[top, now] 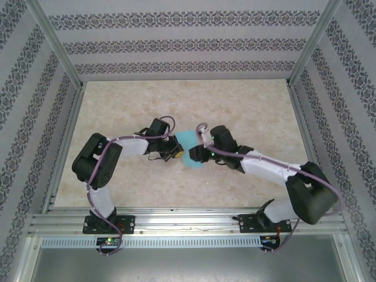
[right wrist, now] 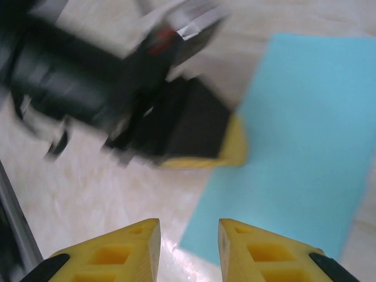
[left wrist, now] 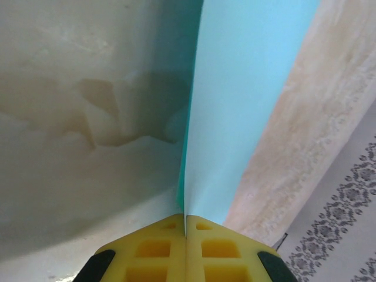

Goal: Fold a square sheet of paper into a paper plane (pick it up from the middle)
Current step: Third fold the triangle at the center of the table.

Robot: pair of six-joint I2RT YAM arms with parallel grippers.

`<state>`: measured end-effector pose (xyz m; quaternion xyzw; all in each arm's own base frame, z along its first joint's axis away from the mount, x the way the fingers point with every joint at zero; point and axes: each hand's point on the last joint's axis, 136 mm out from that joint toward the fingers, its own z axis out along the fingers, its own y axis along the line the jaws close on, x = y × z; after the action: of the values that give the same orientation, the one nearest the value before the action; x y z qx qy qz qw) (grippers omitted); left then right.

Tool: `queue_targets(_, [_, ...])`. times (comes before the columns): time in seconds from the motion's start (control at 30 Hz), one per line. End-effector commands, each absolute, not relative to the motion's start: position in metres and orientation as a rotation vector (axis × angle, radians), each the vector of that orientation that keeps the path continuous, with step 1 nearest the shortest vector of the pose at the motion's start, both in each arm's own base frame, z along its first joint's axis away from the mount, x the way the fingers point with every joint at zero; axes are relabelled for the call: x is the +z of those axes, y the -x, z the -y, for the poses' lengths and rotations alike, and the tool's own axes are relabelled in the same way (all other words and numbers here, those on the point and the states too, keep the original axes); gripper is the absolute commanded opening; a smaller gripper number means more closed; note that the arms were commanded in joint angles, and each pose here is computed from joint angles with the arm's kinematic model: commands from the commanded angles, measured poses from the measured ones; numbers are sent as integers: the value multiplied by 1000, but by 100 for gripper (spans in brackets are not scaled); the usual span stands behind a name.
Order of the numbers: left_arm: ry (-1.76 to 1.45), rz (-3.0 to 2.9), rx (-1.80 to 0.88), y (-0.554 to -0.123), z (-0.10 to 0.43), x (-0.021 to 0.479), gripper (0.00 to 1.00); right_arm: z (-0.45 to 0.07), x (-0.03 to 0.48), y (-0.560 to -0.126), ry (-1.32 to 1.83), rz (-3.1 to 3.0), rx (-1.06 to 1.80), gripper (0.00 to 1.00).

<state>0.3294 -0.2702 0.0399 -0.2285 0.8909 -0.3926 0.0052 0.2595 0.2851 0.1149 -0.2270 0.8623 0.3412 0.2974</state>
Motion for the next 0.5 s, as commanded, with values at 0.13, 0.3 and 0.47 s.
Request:
queue_targets(0.13, [719,-2773,-1303,-329,269,50,6,-293,80,-230,1140,-1982,447,37])
queue_targets(0.3, [731,-2770,-1309,-329,268,49,6,-308,73,-225,1254,-1896,399,38])
queue_targets(0.47, [733,-2773,-1312,-329,268,48,6,-308,66,-241,1282,-1862,243,38])
